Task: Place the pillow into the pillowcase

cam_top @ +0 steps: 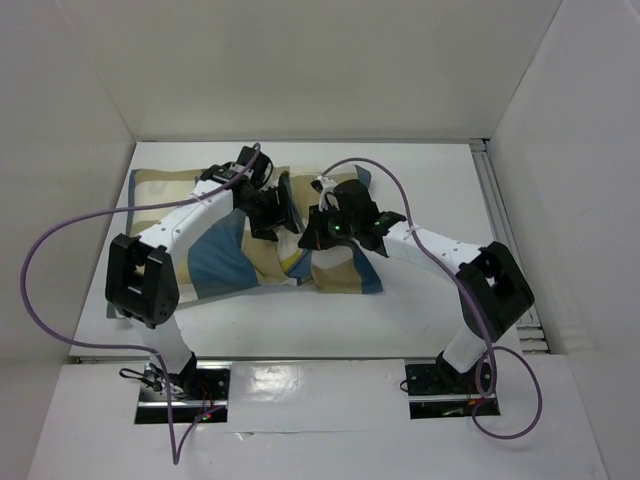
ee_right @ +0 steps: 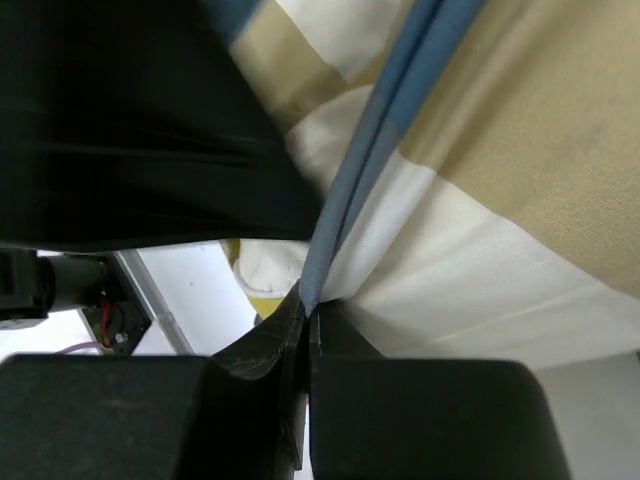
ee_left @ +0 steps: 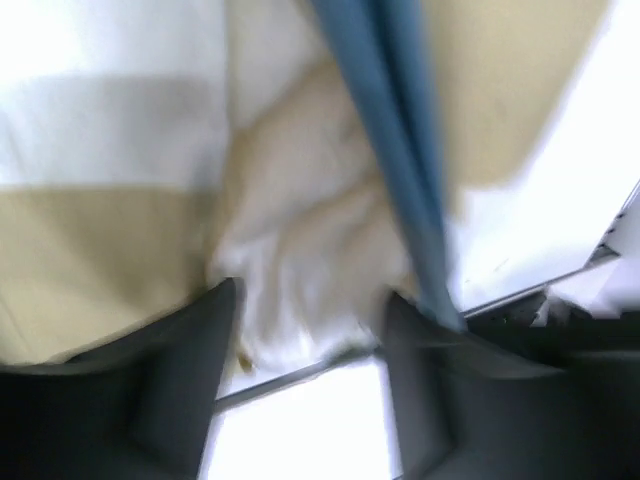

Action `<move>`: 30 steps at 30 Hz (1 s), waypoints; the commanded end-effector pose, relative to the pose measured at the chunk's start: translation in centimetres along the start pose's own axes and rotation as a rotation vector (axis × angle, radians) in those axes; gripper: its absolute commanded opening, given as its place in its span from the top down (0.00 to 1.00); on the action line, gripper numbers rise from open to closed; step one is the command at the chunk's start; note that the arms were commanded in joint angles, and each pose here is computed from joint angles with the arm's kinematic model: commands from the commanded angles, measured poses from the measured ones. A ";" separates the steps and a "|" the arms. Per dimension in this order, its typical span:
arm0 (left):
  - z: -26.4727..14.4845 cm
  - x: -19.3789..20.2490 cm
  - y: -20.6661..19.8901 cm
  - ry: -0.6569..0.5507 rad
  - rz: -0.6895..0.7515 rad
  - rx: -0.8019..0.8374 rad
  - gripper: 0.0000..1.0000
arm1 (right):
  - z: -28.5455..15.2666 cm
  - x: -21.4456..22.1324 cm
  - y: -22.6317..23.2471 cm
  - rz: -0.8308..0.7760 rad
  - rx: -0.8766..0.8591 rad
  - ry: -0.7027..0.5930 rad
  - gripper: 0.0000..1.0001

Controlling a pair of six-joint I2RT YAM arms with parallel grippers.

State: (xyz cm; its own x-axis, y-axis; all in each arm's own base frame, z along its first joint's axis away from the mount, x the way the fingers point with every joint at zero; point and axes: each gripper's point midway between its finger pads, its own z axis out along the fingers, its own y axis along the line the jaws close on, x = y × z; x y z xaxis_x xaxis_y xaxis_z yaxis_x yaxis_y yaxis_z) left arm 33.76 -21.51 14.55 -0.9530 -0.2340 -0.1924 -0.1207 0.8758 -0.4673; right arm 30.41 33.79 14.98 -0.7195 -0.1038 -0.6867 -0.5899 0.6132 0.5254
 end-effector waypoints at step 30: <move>3.0 -3.9 -2.2 -0.147 0.075 0.064 0.85 | -0.4 -1.0 -1.4 -0.005 0.159 0.105 0.81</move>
State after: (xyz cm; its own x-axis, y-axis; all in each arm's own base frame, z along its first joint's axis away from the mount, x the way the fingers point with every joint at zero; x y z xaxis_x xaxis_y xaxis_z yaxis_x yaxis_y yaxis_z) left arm 37.42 -24.89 9.67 -0.9450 -0.2163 -0.2452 -0.0681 0.8637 -0.4994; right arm 32.16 32.16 16.55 -0.7385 -0.1518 -0.6569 -0.5373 0.7210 0.4375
